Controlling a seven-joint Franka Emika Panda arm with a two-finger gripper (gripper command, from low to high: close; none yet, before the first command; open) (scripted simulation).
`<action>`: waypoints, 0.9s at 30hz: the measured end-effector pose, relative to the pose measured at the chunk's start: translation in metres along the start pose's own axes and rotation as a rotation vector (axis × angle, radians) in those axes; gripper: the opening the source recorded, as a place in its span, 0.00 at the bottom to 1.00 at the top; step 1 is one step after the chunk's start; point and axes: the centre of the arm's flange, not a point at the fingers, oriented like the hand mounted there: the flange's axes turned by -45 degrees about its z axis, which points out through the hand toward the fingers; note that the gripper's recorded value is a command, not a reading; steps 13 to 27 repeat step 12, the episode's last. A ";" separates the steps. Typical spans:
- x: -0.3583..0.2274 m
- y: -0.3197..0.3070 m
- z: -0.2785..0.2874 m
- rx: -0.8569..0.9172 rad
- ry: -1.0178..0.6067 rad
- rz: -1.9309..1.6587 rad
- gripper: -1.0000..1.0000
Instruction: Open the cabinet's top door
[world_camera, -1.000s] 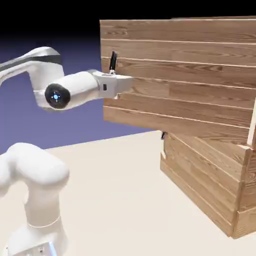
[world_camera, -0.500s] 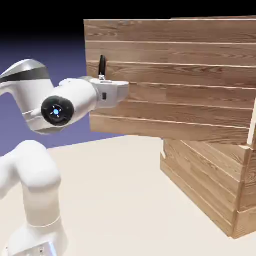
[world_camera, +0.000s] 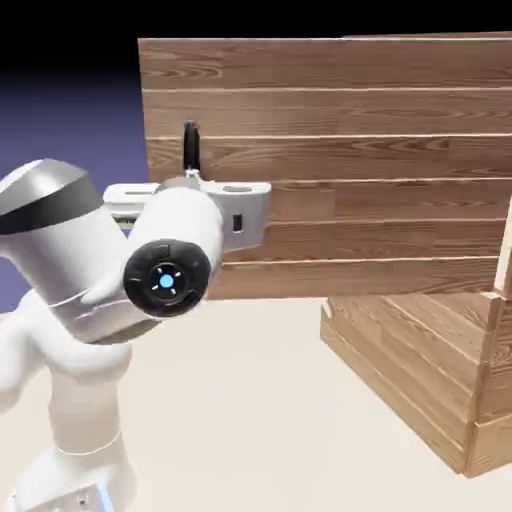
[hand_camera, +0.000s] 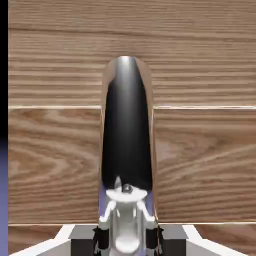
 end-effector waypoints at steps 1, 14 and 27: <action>0.000 0.003 -0.010 0.022 0.000 0.000 0.00; 0.000 0.047 -0.104 0.238 0.000 0.000 0.00; 0.000 0.047 -0.104 0.238 0.000 0.000 0.00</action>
